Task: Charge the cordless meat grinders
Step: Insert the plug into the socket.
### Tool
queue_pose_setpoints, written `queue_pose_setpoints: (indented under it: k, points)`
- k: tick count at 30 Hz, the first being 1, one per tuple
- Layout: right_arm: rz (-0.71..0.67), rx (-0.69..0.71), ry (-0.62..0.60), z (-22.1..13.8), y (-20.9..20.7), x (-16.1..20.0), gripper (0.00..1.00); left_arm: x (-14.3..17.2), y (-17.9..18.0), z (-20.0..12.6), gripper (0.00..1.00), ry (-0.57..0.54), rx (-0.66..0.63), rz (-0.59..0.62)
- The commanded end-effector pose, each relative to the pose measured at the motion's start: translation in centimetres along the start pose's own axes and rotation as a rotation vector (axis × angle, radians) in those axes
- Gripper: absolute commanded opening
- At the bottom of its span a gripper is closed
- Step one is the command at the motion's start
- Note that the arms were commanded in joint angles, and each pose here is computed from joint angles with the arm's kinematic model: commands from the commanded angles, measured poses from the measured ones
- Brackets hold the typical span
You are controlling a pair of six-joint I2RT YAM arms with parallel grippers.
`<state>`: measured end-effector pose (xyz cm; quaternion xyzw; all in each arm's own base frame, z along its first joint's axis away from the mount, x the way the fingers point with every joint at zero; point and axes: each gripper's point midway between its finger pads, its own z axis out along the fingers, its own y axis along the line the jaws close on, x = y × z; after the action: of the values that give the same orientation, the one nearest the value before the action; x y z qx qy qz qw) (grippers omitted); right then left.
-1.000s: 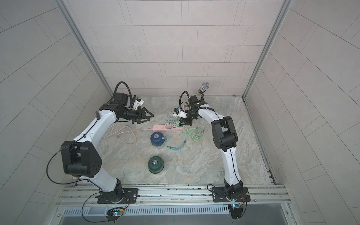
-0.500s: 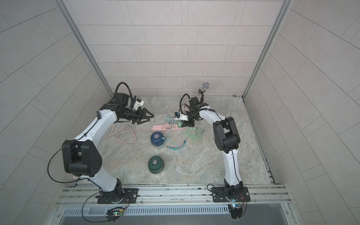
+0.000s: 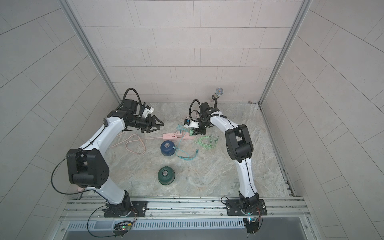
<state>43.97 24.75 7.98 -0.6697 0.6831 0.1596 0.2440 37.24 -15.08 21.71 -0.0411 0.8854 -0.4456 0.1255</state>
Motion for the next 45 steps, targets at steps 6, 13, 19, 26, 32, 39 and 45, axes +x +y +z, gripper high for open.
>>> queue_pose_setpoints:
  k: [6,13,19,26,32,39,45]
  points:
    - [0.101,-0.075,0.275,4.7,2.1,6.9,0.05,0.1,-0.3,-0.6,0.53,0.004,0.019,0.025]
    - [0.146,-0.073,0.316,4.6,1.3,8.1,0.06,0.0,0.0,-0.8,0.53,-0.004,-0.001,0.022]
    - [0.155,-0.1,0.35,5.0,2.9,9.4,0.08,-0.3,0.0,-1.0,0.53,-0.013,-0.005,0.018]
    - [0.19,-0.052,0.266,4.1,1.1,7.1,0.11,-0.4,0.1,-0.9,0.53,-0.013,-0.009,0.013]
    - [0.205,0.009,0.161,1.2,-0.9,3.2,0.28,-0.2,-0.1,-1.1,0.54,-0.015,-0.011,0.03]
    - [0.192,0.025,0.104,-0.2,-0.9,1.4,0.44,-0.3,-0.6,-1.3,0.55,-0.022,0.003,0.057]
    - [0.186,0.066,0.065,-2.3,-1.3,-0.2,0.52,-0.1,-0.7,-1.5,0.56,-0.027,0.004,0.074]
